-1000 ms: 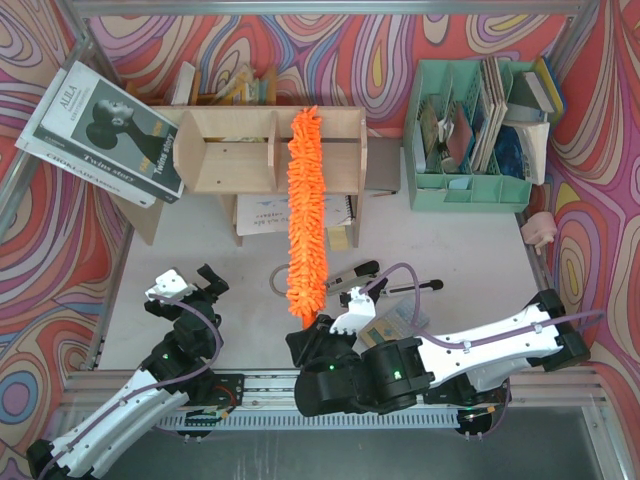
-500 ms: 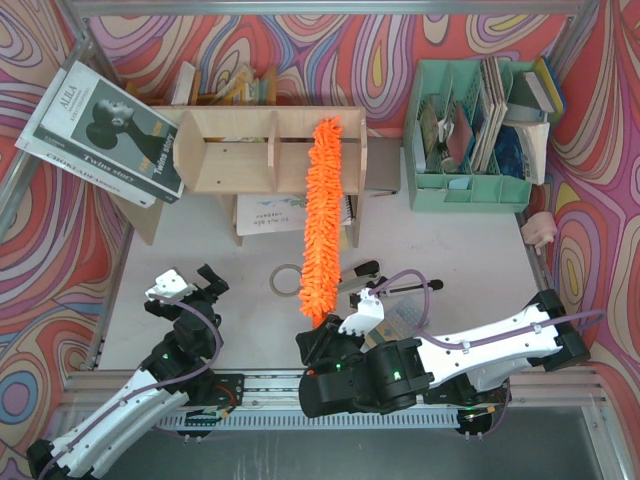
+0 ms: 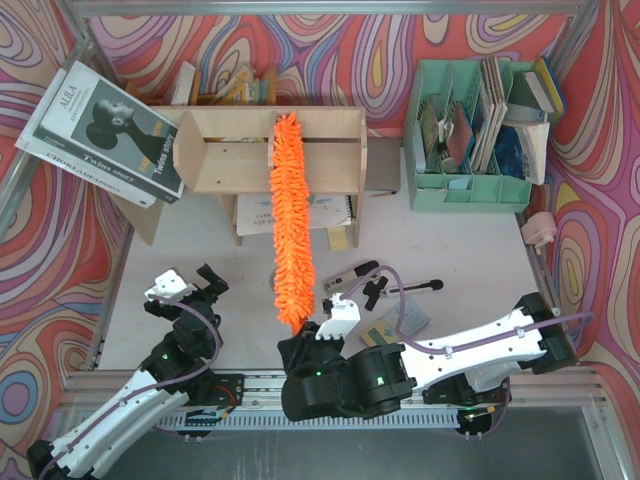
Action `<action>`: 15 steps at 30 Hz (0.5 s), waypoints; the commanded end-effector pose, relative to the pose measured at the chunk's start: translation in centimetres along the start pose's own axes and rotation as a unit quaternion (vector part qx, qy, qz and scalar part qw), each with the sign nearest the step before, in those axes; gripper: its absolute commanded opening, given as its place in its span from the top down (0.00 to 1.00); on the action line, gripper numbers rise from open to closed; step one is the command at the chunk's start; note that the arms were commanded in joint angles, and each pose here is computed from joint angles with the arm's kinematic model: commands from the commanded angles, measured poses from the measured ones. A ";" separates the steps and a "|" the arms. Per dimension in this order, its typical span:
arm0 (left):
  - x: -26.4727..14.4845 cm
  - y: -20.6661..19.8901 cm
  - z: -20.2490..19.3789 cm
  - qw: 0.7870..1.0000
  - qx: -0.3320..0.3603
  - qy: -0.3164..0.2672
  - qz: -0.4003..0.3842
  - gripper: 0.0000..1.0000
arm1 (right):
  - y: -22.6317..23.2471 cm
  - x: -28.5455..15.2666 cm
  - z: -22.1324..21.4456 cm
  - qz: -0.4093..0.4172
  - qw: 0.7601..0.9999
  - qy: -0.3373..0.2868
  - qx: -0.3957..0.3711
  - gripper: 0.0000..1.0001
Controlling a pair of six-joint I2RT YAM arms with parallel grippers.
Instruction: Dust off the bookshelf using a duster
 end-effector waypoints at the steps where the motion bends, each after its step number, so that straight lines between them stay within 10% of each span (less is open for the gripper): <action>1: 0.0 0.3 -0.2 1.000 -0.006 -0.001 0.011 0.01 | -0.8 -0.8 3.1 -0.009 0.998 -0.051 0.040 1.00; 15: 0.0 0.3 -0.2 1.000 -0.004 0.000 0.011 0.01 | 1.3 -0.2 1.1 0.020 1.000 -0.024 0.002 1.00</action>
Point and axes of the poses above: each gripper's point midway between its finger pads, its own x axis out along the fingers, its own y axis along the line the jaws close on, z = x × y, the point moved 5 cm from there along -x, back along the fingers, and after that the axes turned 15 degrees about x, right-handed, at the moved point
